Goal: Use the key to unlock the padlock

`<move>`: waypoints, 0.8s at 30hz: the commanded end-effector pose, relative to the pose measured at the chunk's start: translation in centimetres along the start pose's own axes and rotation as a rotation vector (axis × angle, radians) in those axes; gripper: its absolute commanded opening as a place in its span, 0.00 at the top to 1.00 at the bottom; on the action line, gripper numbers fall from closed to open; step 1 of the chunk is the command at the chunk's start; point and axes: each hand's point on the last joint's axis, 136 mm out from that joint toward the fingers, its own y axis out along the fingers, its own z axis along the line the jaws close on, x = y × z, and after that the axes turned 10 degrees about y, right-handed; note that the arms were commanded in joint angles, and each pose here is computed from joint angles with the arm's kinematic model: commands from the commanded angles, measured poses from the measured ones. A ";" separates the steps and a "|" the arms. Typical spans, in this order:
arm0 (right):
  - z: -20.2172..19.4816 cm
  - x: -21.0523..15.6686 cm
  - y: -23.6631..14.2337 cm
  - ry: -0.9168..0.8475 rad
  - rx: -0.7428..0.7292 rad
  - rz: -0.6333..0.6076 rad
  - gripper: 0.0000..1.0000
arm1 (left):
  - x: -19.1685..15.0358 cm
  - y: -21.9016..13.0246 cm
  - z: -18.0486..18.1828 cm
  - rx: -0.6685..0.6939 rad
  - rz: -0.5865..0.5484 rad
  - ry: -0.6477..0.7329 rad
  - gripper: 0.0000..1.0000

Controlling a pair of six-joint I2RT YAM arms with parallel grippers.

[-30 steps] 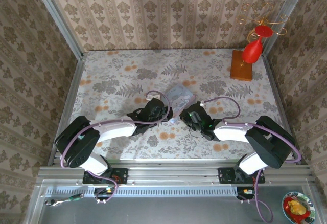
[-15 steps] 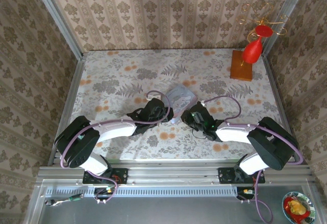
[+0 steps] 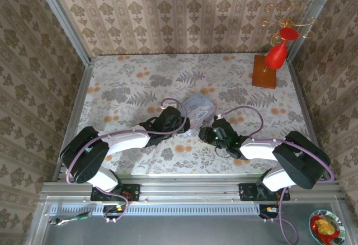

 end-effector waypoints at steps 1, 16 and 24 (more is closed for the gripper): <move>-0.4 0.4 -0.3 -0.033 -0.002 -0.023 0.67 | -2.8 0.4 1.4 0.056 0.105 0.029 0.45; -1.2 1.2 1.6 -0.087 -0.070 -0.041 0.61 | -2.9 0.4 1.3 0.043 0.104 0.021 0.46; -1.7 1.4 1.7 -0.039 -0.074 -0.066 0.79 | -3.0 0.3 1.5 0.052 0.106 0.021 0.46</move>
